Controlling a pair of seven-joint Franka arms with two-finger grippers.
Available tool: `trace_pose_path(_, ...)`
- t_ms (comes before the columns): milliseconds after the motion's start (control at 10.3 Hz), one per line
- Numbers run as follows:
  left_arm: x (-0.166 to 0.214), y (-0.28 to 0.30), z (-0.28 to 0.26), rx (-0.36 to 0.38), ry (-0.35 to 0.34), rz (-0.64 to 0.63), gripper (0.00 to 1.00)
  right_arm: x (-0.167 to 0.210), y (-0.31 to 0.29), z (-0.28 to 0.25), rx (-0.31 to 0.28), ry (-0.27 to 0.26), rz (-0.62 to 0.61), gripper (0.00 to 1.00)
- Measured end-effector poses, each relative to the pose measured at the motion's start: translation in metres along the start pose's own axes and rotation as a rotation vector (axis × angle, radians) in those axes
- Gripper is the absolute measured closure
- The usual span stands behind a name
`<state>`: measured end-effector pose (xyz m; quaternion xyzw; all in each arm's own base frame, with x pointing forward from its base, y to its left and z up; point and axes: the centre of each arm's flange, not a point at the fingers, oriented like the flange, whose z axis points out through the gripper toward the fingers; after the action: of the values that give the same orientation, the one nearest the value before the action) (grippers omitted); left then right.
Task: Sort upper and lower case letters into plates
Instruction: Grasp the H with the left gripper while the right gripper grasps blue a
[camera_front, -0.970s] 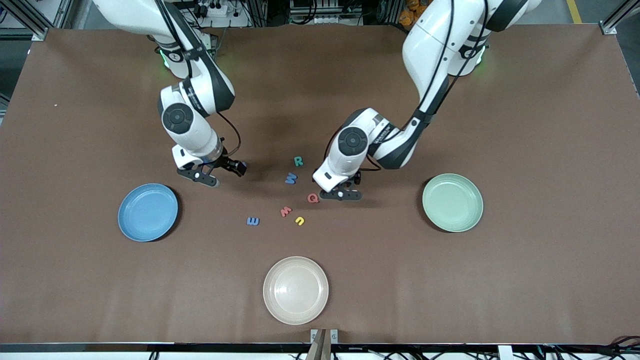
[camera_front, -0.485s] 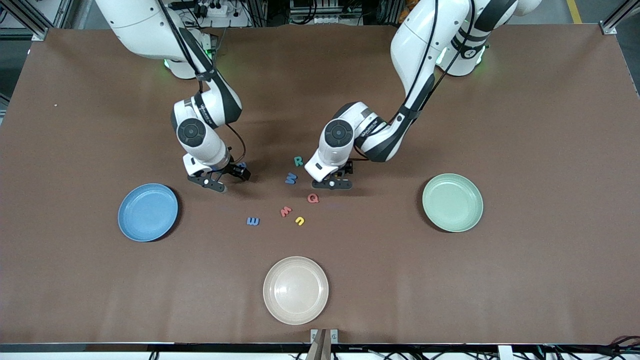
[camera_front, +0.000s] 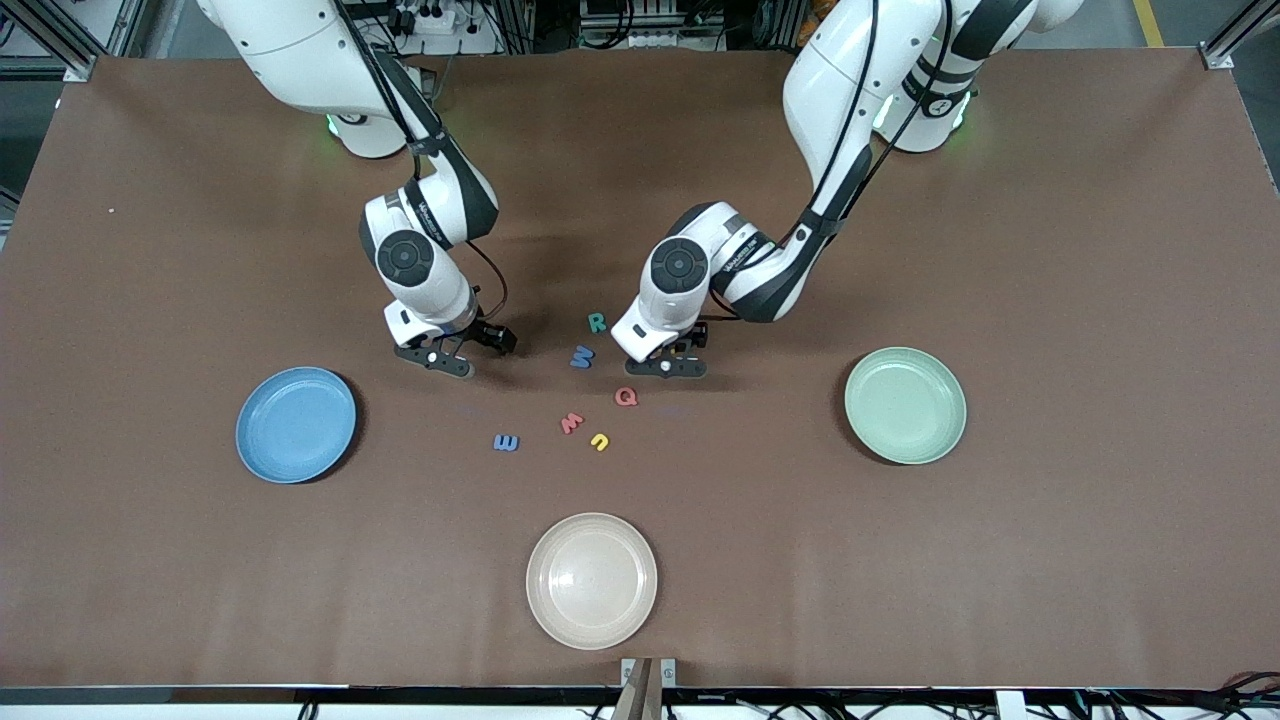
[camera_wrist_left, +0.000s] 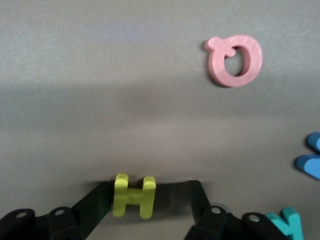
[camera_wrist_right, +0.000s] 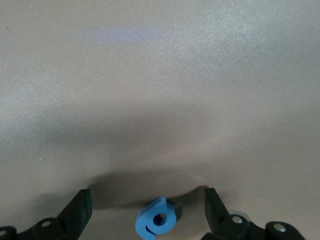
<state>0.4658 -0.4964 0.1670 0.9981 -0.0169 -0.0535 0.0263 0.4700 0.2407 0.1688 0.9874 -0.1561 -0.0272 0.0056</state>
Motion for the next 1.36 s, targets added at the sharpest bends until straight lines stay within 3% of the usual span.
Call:
trace_pose_path(388,-0.009,-0.003,-0.007,0.054,-0.056,0.01,0.47,0.0,0.0,0.0,-0.001,-0.001,-0.001,0.0)
trace_pose_path(970,0.005,-0.003,-0.023,0.033,-0.029,0.121,0.46,-0.002,0.001,0.002,-0.007,-0.007,0.0,0.0)
trace_pose_path(1358,0.004,-0.006,-0.012,0.061,-0.026,0.153,0.47,-0.002,0.002,0.003,-0.011,-0.011,0.0,0.0)
